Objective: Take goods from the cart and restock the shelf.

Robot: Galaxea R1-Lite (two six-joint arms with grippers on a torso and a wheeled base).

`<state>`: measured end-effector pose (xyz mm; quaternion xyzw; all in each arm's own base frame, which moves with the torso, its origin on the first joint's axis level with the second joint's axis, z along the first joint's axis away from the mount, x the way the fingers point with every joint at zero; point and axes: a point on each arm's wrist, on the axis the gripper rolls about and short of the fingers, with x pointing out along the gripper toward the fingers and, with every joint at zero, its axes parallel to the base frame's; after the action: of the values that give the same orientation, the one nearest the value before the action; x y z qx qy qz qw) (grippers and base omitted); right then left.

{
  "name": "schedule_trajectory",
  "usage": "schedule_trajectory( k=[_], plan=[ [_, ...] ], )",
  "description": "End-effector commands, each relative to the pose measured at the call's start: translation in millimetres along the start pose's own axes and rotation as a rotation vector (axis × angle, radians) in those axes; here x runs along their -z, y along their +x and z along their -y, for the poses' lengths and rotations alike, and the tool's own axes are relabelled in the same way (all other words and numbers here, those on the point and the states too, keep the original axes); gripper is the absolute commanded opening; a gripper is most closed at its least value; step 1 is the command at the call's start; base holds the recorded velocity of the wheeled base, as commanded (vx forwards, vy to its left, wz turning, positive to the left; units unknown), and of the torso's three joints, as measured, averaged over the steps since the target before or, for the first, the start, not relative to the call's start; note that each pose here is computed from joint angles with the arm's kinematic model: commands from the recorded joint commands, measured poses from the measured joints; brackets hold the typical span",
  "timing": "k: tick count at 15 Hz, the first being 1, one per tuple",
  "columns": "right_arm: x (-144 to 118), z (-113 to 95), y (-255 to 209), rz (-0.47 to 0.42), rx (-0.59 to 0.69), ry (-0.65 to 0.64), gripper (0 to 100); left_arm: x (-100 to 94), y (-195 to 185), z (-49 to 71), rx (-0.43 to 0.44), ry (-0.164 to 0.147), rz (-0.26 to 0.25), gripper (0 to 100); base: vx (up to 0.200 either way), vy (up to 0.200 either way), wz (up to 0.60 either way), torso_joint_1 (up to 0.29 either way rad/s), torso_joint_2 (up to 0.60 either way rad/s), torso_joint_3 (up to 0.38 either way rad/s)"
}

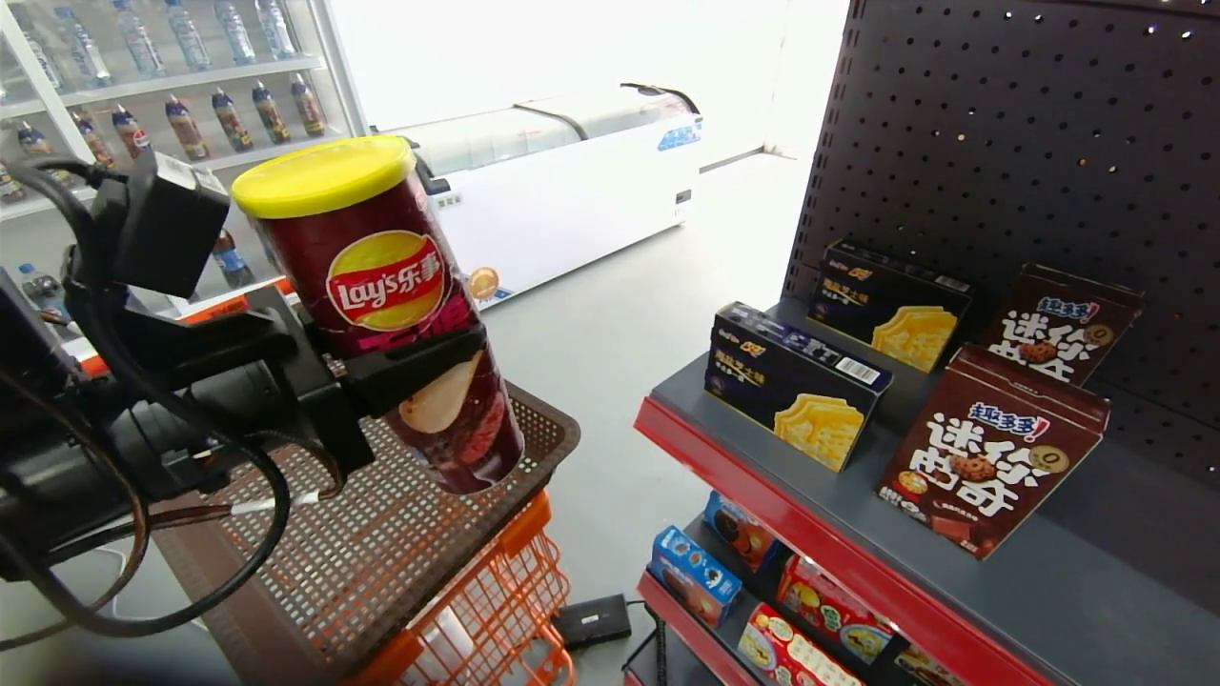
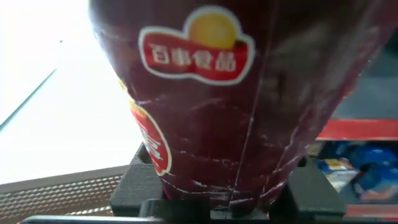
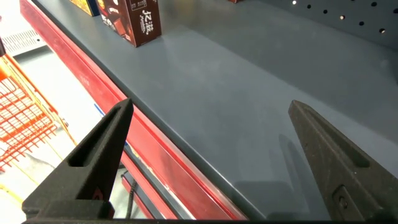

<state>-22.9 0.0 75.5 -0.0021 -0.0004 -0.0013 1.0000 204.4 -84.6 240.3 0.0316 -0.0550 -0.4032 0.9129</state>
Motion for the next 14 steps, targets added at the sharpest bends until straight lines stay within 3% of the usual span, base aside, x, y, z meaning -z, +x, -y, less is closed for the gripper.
schedule_trajectory(
  k=[1,5,8,11,14],
  plan=[
    [0,0,0,-0.001,0.001,0.0,100,-2.7,-12,5.6,0.009,0.004,0.015,0,0.0,0.0,0.0,0.0,0.0,0.0],
    [0,0,0,-0.001,0.001,0.0,100,0.5,-17,7.0,-0.04,-0.004,0.004,0,0.0,0.0,0.0,0.0,0.0,0.0],
    [0,0,0,-0.001,0.001,0.0,100,2.6,-27,20.1,-0.003,-0.046,-0.001,0,0.0,0.0,0.0,0.0,0.0,0.0],
    [0,0,0,-0.001,0.001,0.0,100,3.3,-26,32.8,0.06,-0.058,-0.008,0,0.0,0.0,0.0,0.0,0.0,0.0],
    [0,0,0,-0.001,0.001,0.0,100,3.7,-25,34.6,0.075,-0.077,-0.034,0,0.0,0.0,0.0,0.0,0.0,0.0]
  ],
)
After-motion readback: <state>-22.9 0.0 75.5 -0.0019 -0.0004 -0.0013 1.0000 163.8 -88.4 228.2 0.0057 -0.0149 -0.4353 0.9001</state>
